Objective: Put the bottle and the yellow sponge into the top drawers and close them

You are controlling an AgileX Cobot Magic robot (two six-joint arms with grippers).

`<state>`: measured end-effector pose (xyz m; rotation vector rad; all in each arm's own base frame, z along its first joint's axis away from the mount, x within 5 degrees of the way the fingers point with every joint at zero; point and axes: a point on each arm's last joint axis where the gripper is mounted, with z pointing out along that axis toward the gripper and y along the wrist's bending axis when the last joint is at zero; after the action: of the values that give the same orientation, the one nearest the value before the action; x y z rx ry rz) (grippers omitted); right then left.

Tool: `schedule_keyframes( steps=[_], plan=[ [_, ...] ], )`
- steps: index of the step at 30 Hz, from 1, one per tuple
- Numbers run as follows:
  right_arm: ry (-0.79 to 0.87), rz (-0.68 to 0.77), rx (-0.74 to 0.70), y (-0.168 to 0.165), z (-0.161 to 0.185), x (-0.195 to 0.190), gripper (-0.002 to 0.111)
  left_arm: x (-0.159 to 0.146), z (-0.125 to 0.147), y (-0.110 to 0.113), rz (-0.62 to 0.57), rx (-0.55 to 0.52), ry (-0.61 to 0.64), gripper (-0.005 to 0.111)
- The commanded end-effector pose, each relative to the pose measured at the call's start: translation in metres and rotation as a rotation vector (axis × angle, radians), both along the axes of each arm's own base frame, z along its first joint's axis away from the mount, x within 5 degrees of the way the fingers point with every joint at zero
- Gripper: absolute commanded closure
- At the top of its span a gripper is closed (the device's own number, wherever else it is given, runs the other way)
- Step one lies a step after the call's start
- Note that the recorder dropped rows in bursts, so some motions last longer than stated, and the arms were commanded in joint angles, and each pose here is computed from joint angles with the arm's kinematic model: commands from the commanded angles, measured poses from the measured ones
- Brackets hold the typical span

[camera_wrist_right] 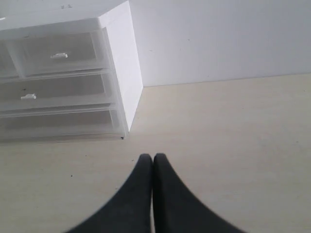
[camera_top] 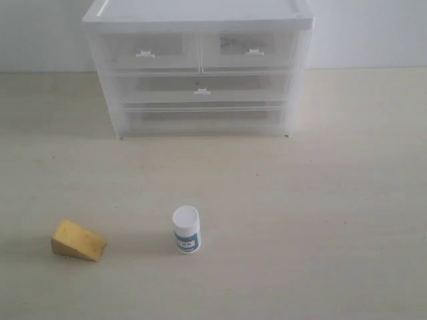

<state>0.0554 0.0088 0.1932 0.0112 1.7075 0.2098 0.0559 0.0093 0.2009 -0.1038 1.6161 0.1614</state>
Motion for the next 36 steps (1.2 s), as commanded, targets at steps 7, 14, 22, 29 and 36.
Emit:
schedule_keyframes(
  steps=[7,14,22,29,36],
  plan=[
    [-0.072,-0.010,0.005,-0.001,0.007,0.000,0.109,0.000,0.007,0.000,0.002,0.006,-0.073,0.103],
    [-0.243,-0.043,0.336,-0.004,0.026,0.000,0.109,-0.003,0.024,0.002,-0.018,-0.388,-0.337,0.103],
    [-0.087,0.018,0.197,0.002,0.021,0.011,0.109,-0.009,0.070,-0.007,-0.158,-0.282,-0.614,0.103],
    [0.150,0.228,0.089,0.029,0.007,0.037,0.109,0.098,0.056,-0.023,-0.439,-0.428,-0.062,0.103],
    [0.234,0.338,0.018,0.051,-0.007,0.052,0.109,0.188,0.004,-0.047,-0.774,-0.694,0.172,0.103]
  ],
)
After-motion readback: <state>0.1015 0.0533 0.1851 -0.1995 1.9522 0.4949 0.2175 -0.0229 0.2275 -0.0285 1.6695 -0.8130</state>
